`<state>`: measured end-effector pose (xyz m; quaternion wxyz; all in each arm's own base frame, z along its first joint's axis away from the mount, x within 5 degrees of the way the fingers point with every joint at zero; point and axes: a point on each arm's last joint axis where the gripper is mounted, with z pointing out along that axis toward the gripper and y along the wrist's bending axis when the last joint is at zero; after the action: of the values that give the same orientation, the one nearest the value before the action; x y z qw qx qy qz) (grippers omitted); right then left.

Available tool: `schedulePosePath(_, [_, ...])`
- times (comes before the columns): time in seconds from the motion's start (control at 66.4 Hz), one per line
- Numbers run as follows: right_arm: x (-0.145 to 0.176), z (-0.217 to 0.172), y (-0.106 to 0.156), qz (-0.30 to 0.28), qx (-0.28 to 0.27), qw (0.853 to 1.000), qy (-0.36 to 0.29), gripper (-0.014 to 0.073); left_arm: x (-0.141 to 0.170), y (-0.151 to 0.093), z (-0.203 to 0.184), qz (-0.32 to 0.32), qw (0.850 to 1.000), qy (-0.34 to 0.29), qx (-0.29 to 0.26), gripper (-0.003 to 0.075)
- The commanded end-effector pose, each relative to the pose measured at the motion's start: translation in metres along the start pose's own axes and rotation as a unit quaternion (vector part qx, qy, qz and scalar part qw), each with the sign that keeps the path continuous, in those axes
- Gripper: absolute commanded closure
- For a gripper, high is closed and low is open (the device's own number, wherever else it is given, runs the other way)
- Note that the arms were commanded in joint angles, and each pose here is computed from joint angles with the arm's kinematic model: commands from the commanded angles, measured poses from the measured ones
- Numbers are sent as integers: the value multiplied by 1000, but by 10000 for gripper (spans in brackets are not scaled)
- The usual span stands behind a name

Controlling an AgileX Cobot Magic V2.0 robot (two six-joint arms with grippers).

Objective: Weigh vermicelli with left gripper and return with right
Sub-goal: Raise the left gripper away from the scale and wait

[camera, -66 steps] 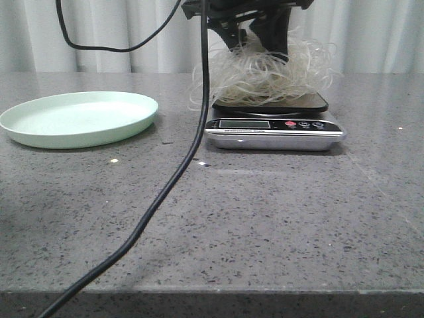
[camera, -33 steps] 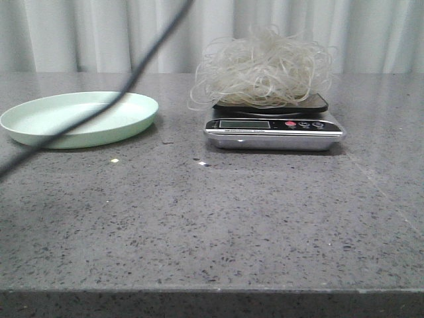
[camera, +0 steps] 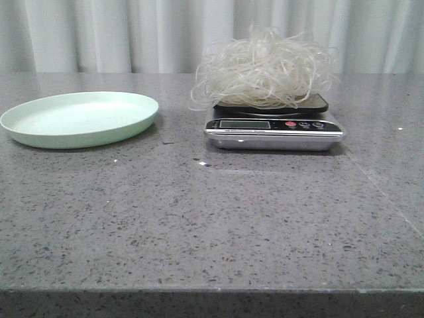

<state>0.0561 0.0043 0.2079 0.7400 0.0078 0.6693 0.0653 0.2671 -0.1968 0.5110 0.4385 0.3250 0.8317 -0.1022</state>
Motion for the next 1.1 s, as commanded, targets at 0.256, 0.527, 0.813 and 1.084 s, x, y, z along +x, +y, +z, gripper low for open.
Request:
schedulePosePath(0.256, [-10, -2, 1, 2, -1, 999, -50, 427, 89, -8, -86, -6, 993, -116, -8, 430])
schedulePosePath(0.527, [-10, -2, 1, 2, -1, 999, -50, 427, 188, -24, -127, -34, 980, -196, 18, 430])
schedulePosePath(0.813, [-10, -2, 1, 2, -1, 999, -50, 427, 272, -35, -146, -49, 964, -259, 26, 431])
schedulePosePath(1.084, [-10, -2, 1, 2, -1, 999, -50, 427, 330, -41, -148, -46, 936, -350, 9, 590])
